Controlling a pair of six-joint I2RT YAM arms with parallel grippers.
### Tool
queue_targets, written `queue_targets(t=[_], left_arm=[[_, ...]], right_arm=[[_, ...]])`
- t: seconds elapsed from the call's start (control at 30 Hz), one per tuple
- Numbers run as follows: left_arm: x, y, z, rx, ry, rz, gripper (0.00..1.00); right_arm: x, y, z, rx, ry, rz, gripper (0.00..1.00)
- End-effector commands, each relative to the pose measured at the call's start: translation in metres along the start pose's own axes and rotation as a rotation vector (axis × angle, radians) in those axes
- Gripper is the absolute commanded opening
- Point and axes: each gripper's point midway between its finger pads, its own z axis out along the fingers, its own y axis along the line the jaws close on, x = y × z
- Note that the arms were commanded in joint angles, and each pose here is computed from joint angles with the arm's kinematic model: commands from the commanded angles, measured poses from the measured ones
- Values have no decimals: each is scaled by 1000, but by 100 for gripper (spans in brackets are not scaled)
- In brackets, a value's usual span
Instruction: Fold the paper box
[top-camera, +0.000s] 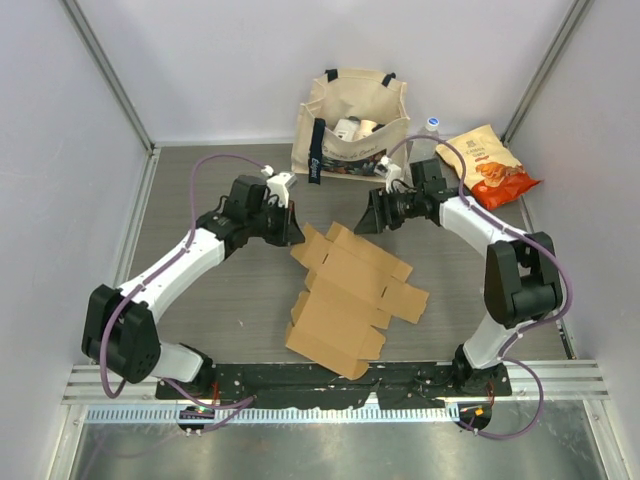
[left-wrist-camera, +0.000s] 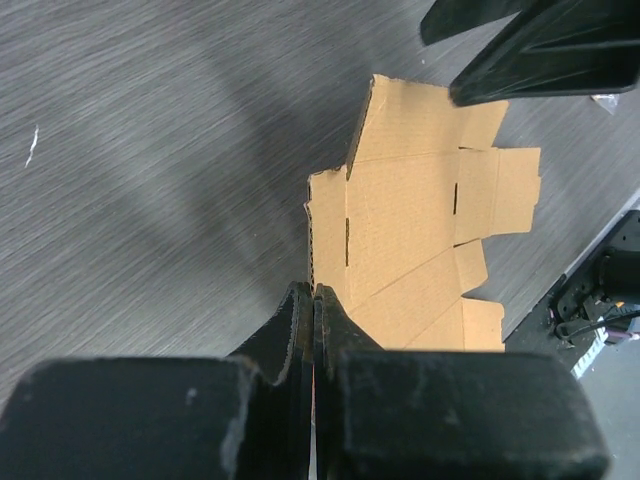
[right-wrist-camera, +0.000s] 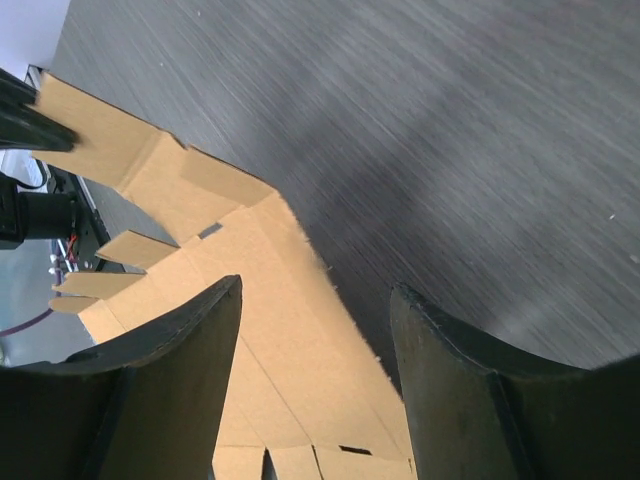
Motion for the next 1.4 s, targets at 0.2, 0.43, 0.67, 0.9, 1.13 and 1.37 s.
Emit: queue_targets(t=[0.2,0.43,0.67,0.9,1.13,1.37], left_arm=[[-23,-5,-14,96,-104,-1,0],[-18,3,-9,80,-80,-23,0],[-14,9,-6,55,-68,-31,0],[-12,27,-4,-51,-44,-71,13],[-22,47,-23,-211,-112,-58,45],[-33,14,-16,-100,-234,-68,48]], right_arm=[[27,16,26,-206,-13,-1,60],[39,12,27,-154,-35,-8,42],[26,11,19,-70,-96,-55,22],[23,3,16,95,-89,-81,1],[26,-10,11,254,-70,-110,1],[30,-8,15,322,-42,-206,1]])
